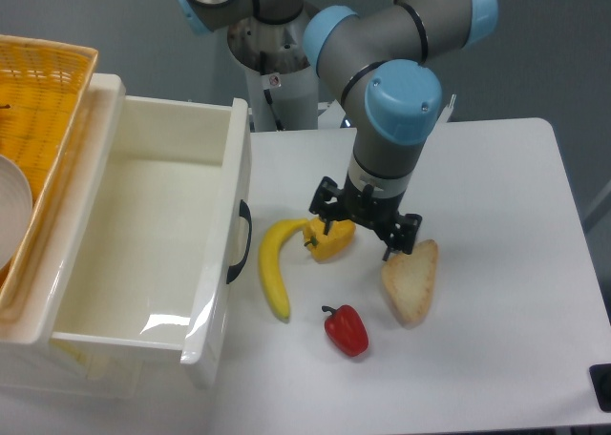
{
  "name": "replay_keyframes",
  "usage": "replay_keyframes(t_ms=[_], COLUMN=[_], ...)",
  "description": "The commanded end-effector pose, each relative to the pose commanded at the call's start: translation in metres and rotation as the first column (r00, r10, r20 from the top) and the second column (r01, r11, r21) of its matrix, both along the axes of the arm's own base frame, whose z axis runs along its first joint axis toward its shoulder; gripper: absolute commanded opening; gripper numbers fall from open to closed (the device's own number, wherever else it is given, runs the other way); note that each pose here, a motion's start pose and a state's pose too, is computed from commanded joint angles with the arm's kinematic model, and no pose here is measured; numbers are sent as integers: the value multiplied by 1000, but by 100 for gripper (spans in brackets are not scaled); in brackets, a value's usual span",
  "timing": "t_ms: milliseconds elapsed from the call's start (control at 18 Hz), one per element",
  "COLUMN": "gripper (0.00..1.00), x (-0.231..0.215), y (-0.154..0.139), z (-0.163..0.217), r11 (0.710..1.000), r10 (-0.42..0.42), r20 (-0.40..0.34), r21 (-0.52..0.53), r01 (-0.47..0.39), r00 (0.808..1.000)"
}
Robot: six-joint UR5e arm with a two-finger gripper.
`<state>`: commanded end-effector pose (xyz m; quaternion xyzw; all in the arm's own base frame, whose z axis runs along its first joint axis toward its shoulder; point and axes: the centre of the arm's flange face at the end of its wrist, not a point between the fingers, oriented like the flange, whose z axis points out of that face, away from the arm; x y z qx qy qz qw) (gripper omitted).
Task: Slide open the top white drawer
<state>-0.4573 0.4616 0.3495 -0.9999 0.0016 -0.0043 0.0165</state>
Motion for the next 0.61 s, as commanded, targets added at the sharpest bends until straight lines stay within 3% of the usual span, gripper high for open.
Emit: replay_keyframes(t_ms=[222,444,611], gripper=[100,100,100], x=[-15,-48,-60], y=[-3,-25,-31], z=[9,-2,-11], r11=[997,988,989], r10=[-79,-157,-151], r20=[-29,-32,-27], r21=[-3,-5,-6], r01=[79,157,151], r00=[996,987,988])
